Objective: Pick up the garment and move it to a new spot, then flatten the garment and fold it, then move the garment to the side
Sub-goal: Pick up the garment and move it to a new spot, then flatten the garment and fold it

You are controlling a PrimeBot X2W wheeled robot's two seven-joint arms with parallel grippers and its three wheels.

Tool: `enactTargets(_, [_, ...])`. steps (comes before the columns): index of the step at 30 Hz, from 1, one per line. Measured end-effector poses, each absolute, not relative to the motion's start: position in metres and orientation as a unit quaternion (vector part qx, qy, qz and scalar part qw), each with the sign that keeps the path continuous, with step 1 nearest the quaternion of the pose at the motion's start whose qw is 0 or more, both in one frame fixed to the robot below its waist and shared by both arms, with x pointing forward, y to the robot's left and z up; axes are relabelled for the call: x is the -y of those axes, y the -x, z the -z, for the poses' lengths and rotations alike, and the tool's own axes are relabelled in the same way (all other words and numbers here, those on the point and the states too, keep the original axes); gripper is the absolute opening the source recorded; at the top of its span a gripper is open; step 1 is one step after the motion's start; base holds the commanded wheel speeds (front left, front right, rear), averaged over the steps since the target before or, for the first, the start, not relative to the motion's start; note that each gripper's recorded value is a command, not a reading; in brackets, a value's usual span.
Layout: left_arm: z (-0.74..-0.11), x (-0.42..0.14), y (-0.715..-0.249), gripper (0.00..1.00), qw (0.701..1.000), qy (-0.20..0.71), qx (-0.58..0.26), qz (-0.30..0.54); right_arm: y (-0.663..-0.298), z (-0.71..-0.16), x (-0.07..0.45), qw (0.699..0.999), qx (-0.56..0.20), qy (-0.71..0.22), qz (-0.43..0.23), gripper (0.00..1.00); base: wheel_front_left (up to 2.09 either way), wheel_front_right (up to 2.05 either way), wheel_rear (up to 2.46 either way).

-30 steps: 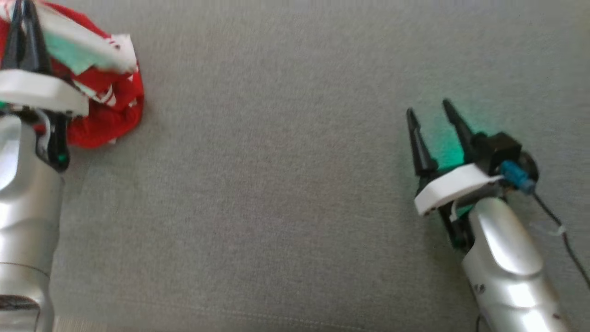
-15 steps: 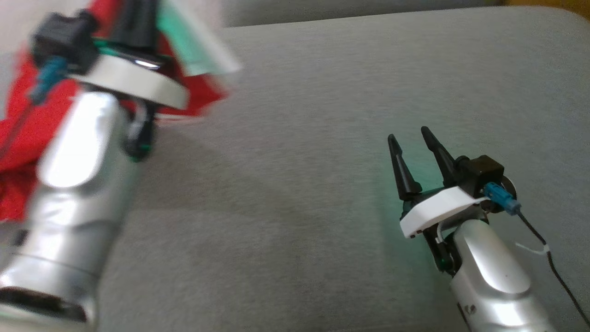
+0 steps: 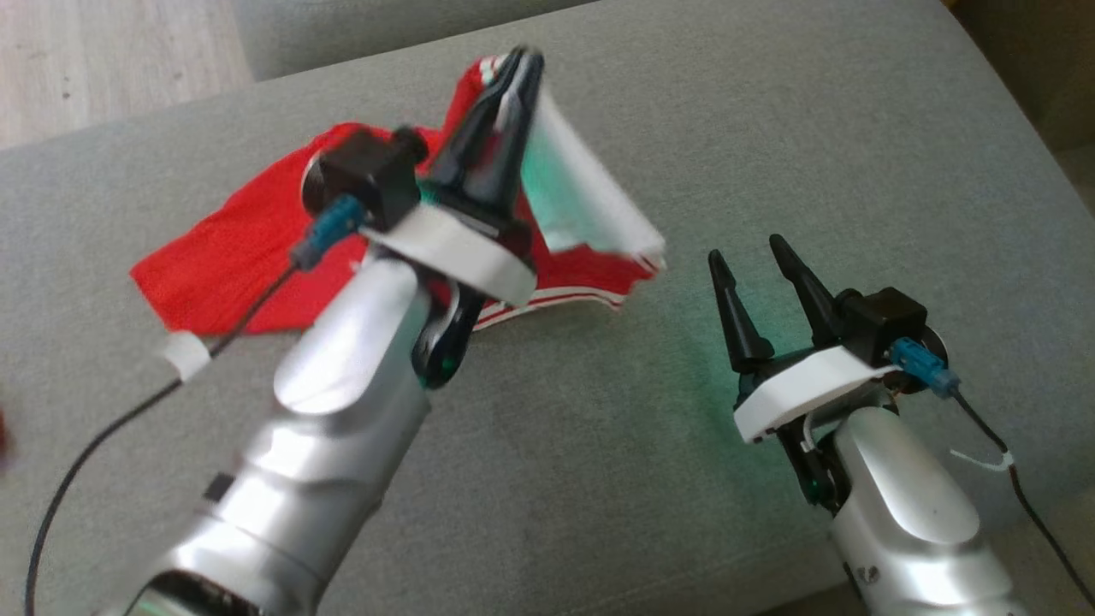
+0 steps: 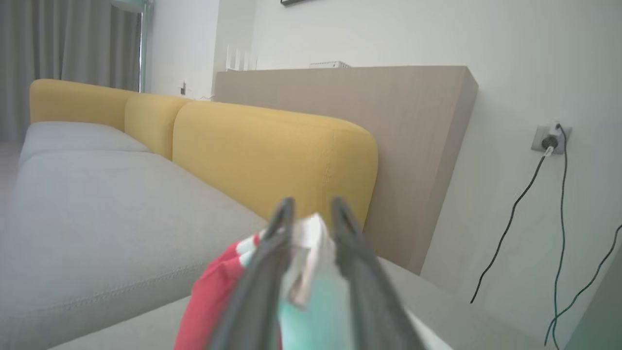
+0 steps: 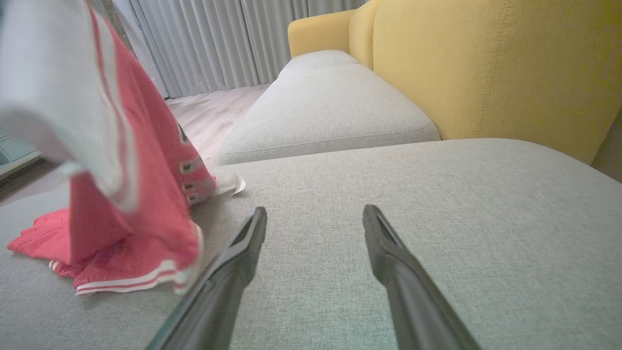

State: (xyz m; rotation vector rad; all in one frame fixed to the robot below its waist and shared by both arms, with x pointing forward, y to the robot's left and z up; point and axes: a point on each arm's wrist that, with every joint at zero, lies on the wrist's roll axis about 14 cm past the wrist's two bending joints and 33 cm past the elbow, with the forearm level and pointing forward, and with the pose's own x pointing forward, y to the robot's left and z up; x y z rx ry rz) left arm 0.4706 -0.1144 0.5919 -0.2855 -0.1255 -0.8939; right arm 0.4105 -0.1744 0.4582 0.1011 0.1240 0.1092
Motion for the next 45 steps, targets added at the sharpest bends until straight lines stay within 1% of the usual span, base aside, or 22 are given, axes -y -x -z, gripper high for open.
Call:
enactTargets(5, [-0.558,0.075,-0.479,1.00,0.921,0.128,0.028,0.367,-0.417,-0.461,0.166,0.995,-0.057,-0.054,-0.066,1.00,0.00,0.00,0.00])
enactTargets(10, [-0.519,0.006,-0.478,1.00,0.958,0.110,-0.001,0.266,-0.421,-0.465,0.154,0.994,-0.051,-0.058,-0.079,1.00,0.00,0.00,0.00])
enactTargets(14, [-0.487,-0.057,-0.459,1.00,0.979,0.094,-0.027,0.178,-0.418,-0.463,0.145,0.993,-0.053,-0.060,-0.089,1.00,0.00,0.00,0.00])
enactTargets(19, [-0.460,-0.117,-0.420,1.00,0.991,0.068,-0.051,0.099,-0.408,-0.462,0.136,0.992,-0.054,-0.066,-0.097,1.00,0.00,0.00,0.00])
enactTargets(21, [-0.457,-0.124,-0.413,1.00,0.993,0.064,-0.054,0.088,-0.406,-0.462,0.135,0.991,-0.054,-0.067,-0.099,1.00,0.00,0.00,0.00])
enactTargets(26, [-0.453,-0.166,-0.380,1.00,0.996,0.069,-0.051,0.018,-0.395,-0.459,0.128,0.990,-0.058,-0.067,-0.107,1.00,0.00,0.00,0.00])
enactTargets(30, [-0.438,-0.183,-0.354,1.00,0.995,0.074,-0.071,-0.015,-0.388,-0.454,0.124,0.990,-0.064,-0.068,-0.110,1.00,0.00,0.00,0.00])
enactTargets(35, [-0.429,-0.183,-0.341,1.00,0.994,0.073,-0.084,-0.015,-0.386,-0.450,0.118,0.988,-0.071,-0.067,-0.120,1.00,0.00,0.00,0.00])
enactTargets(41, [-0.427,-0.180,-0.342,1.00,0.994,0.072,-0.088,-0.005,-0.382,-0.438,0.083,0.979,-0.092,-0.054,-0.176,1.00,0.00,0.00,0.00])
enactTargets(45, [-0.424,-0.173,-0.342,1.00,0.993,0.079,-0.093,0.004,-0.377,-0.417,0.055,0.966,-0.128,-0.037,-0.222,1.00,0.00,0.00,0.00])
